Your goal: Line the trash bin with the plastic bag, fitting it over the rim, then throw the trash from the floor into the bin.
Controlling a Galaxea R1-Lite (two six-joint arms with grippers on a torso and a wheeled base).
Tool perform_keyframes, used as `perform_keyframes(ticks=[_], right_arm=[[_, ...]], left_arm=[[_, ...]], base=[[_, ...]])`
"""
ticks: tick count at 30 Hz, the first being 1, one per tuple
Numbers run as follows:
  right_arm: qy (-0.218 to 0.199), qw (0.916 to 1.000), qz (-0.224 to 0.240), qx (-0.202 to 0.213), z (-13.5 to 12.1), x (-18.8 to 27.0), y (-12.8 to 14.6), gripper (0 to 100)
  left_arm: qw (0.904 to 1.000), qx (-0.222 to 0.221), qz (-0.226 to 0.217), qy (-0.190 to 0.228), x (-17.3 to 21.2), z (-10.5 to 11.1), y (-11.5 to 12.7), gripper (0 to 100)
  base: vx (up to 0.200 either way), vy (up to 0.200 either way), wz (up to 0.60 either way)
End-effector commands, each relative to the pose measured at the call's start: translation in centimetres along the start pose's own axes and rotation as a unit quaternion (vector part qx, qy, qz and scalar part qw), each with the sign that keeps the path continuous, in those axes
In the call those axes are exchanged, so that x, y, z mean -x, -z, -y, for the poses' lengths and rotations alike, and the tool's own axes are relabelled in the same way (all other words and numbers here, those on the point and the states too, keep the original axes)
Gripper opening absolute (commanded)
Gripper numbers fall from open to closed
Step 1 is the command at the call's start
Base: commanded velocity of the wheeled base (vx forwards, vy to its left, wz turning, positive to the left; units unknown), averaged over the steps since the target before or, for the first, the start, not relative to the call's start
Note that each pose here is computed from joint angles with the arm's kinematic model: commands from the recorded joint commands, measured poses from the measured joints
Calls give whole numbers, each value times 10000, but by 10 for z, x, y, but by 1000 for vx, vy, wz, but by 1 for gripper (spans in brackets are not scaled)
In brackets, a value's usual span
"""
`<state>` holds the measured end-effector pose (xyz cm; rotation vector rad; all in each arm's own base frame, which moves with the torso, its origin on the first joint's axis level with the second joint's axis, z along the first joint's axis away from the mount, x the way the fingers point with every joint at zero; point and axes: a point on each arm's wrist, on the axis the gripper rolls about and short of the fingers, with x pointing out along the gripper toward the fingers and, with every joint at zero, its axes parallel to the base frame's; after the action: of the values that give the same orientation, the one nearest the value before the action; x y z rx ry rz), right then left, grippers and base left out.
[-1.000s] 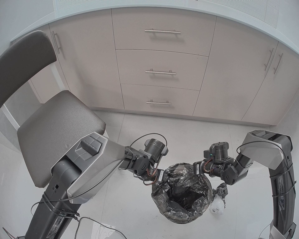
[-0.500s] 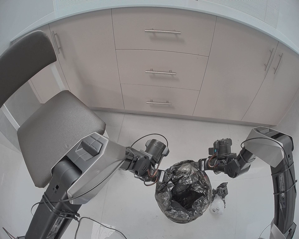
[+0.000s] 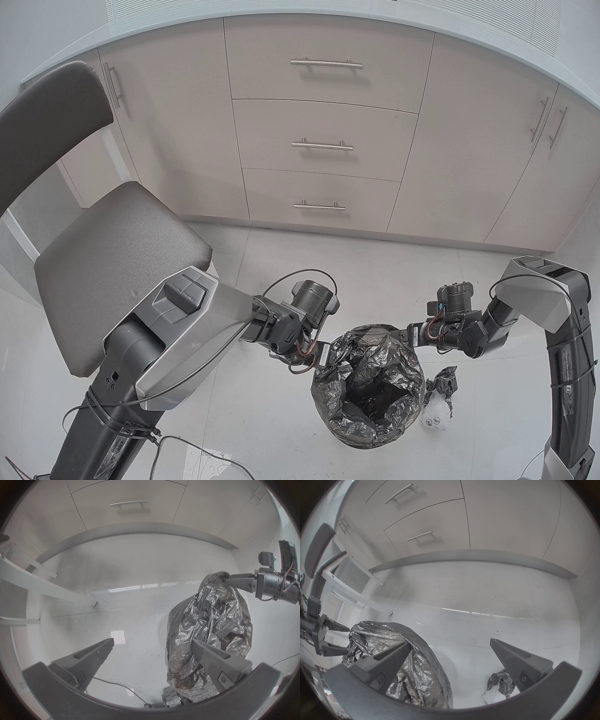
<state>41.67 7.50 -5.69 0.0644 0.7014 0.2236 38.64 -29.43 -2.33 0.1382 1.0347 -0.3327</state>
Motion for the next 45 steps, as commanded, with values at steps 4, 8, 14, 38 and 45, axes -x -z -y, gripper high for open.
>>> perform_keyframes(ticks=[4,8,14,38,45], right_arm=[[-29,9999,-40,-115,3,15,0,100],[-582,9976,176,-336,-6,54,-2,100],[-1339,9878,419,-678,-11,79,10,100],[-1404,9830,441,-1095,-6,71,21,100],[-1414,9828,492,-1083,-6,69,24,100]], left_arm=[[9999,149,13,9,2,0,-1,100],[9991,406,88,72,16,1,-7,100],[9959,706,-15,561,38,12,-6,100],[9985,-286,-138,-457,-2,43,34,100],[9952,-406,-30,-886,-11,37,33,100]], base=[[0,0,0],[0,0,0],[0,0,0],[0,0,0],[0,0,0]])
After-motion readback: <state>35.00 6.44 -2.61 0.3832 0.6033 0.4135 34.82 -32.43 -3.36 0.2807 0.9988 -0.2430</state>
